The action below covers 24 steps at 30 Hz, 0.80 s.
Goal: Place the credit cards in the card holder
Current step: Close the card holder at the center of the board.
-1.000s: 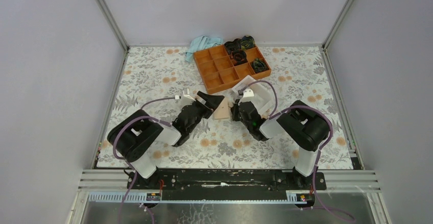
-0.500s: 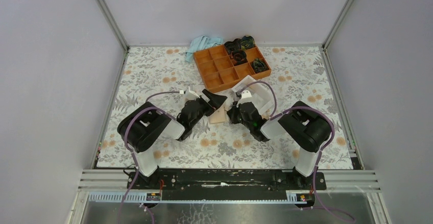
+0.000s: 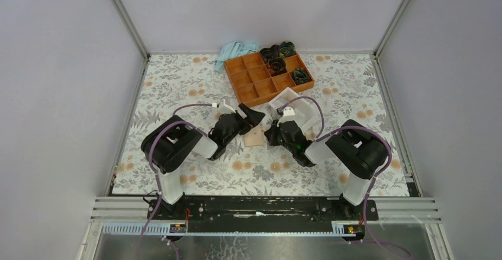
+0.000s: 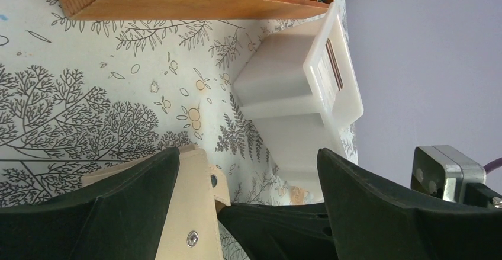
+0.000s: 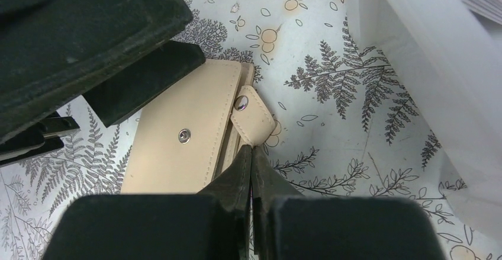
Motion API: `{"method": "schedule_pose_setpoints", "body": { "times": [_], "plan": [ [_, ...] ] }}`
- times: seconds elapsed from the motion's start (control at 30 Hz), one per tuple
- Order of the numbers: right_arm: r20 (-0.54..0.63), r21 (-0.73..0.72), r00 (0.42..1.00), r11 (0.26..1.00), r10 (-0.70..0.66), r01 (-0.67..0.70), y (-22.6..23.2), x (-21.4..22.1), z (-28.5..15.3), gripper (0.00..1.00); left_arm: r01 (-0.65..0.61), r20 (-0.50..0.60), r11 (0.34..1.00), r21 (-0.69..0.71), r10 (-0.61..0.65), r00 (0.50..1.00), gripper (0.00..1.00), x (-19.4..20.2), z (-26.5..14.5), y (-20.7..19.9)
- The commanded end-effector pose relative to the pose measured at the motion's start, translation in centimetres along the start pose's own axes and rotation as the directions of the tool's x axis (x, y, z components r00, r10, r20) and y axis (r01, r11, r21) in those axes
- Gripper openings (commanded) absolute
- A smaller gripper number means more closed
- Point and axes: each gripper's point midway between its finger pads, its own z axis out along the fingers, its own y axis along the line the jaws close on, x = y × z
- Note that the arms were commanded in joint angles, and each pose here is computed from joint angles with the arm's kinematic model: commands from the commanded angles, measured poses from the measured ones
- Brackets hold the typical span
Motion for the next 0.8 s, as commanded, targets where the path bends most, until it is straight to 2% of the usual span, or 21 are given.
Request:
{"method": "schedule_pose_setpoints", "body": {
  "times": [0.0,0.13,0.4,0.6,0.77],
  "plan": [
    [0.049,-0.010,0.998,0.999,0.036,-0.036,0.7,-1.3,-0.2,0.00,-0.005,-0.001,1.000,-0.006,0.005,1.000,0.94,0.4,-0.5,0.6],
    [0.043,-0.011,0.998,0.999,0.036,-0.035,0.7,-1.1,-0.1,0.00,-0.019,0.049,1.000,-0.003,0.019,0.999,0.94,-0.7,-1.9,0.2],
    [0.052,0.001,0.998,0.999,0.044,-0.044,0.3,-1.0,-0.4,0.00,-0.028,0.068,1.000,0.011,0.027,0.997,0.94,-0.8,-2.4,-0.3],
    [0.041,-0.002,0.998,0.999,0.039,-0.039,0.3,-0.6,-0.2,0.00,-0.046,0.114,0.997,0.066,0.039,0.993,0.94,-2.1,-3.6,-2.6],
    [0.041,-0.003,0.998,0.999,0.040,-0.040,0.2,-0.6,-0.2,0.00,-0.062,0.075,0.992,0.110,0.054,0.996,0.94,-1.6,-3.7,-4.2]
  ]
}}
